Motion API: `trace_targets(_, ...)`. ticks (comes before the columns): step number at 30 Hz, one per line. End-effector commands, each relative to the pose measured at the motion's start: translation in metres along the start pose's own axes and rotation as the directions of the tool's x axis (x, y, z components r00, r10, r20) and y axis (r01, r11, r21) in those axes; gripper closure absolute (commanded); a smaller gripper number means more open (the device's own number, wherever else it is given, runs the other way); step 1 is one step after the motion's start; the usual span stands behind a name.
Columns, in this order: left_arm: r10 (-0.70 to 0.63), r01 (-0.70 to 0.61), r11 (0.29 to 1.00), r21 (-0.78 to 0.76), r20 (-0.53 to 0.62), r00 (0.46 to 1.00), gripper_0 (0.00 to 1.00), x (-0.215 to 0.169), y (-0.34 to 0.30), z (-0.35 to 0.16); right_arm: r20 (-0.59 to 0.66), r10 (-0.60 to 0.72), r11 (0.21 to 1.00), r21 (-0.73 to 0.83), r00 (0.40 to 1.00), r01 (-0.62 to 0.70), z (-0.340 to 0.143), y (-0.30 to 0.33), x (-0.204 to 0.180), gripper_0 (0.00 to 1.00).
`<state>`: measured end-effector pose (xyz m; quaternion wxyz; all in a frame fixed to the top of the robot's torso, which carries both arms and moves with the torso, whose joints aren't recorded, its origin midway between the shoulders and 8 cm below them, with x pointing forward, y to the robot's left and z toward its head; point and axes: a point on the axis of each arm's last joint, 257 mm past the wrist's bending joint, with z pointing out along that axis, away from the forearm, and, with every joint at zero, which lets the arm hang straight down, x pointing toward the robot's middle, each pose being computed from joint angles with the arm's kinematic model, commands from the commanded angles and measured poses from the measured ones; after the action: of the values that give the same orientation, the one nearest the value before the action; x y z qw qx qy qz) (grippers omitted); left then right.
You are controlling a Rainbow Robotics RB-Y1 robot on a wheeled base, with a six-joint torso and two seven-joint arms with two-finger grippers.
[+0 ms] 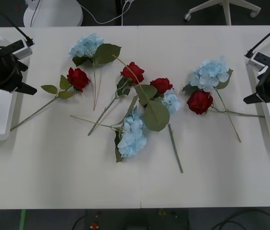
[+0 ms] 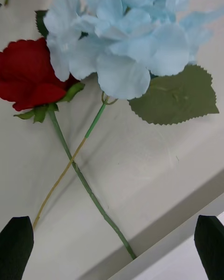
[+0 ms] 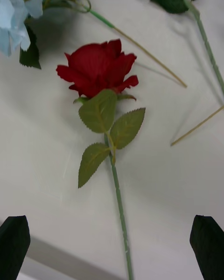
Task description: Put the red flowers into the right box and the blue flowers into the left box
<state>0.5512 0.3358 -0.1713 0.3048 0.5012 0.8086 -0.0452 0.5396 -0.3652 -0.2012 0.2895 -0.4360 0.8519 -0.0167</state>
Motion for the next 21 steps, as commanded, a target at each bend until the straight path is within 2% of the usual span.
trace_targets(1,0.130,-0.131,0.991,-0.018,-0.028,0.991,0.00,-0.028,0.006,0.002,0.034,0.061,0.998,0.015,0.998,-0.062,0.013,-0.009,-0.026,0.00)
trace_targets(9,-0.110,0.108,0.994,-0.036,-0.063,0.992,0.00,-0.048,-0.008,0.046,0.044,0.167,0.985,-0.047,0.985,-0.165,0.047,0.007,-0.038,0.00)
trace_targets(15,-0.317,0.314,0.948,-0.048,-0.083,0.945,0.00,-0.057,-0.014,0.070,0.027,0.200,0.980,-0.015,0.979,-0.200,0.063,-0.005,-0.045,0.00)
trace_targets(21,-0.370,0.351,0.924,-0.150,-0.127,0.920,0.00,-0.057,0.008,0.077,0.005,0.213,0.977,-0.007,0.977,-0.213,0.075,-0.005,-0.045,0.00)
